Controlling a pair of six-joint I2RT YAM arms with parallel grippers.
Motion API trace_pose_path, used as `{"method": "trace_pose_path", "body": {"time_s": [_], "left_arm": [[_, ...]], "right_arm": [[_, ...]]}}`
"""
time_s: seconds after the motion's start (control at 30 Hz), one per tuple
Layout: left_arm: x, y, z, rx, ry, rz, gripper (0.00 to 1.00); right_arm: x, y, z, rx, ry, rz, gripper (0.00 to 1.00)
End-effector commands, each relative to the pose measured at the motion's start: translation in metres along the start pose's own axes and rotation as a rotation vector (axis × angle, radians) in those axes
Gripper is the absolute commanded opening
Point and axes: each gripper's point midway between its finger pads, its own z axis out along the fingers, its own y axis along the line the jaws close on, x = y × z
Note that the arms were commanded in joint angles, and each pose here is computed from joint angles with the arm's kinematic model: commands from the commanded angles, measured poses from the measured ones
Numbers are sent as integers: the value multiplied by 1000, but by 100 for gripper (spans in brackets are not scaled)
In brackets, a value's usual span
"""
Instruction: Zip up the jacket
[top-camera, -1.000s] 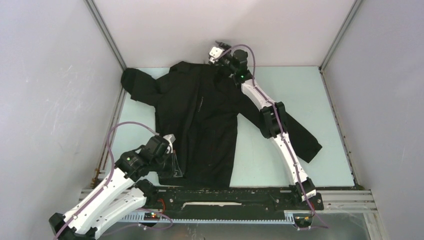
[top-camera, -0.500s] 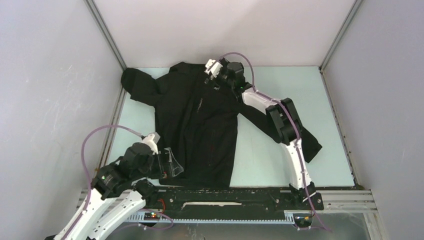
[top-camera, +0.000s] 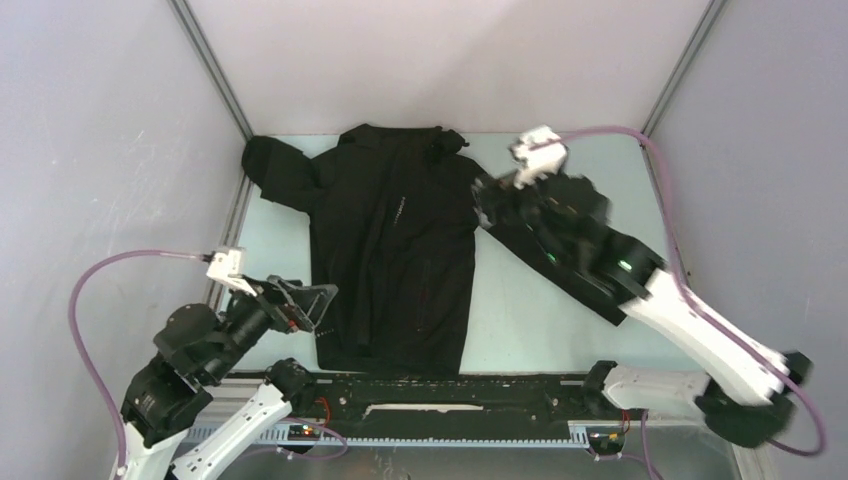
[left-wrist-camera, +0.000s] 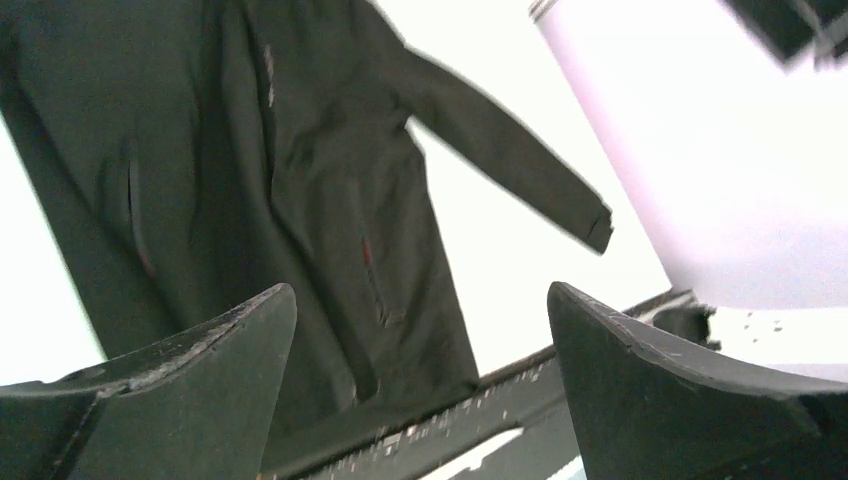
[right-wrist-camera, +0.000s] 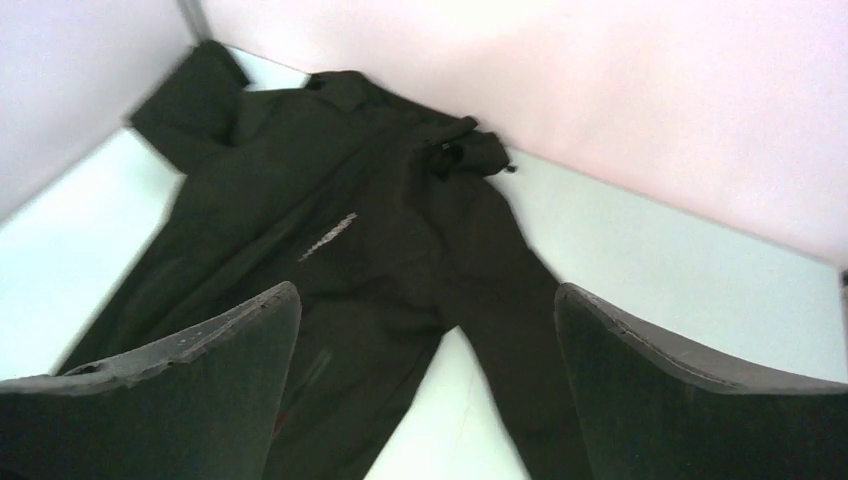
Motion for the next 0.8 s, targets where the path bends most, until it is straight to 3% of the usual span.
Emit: {"method": "trace_pose_path", "body": {"time_s": [0.0,0.13,0.27,0.5,0.77], "left_arm": [[-84,-43,-17,136,-279,47,100],[-123,-63,-43,185,-379,84,100],[-155,-68,-70,178,-477,104,100],[-196,-73,-117,192,-663,95,100],[-212,-73,-135,183,-731,91,100]], "right_arm": [[19,-18,-101,42,97,137,99],[-21,-41,-181,-80,-45,316,100],[-48,-58,-228,-232,-168,423,100],[-63,-75,-241,-222,-264,436,100],[-66,-79,-240,-200,-315,432,100]]}}
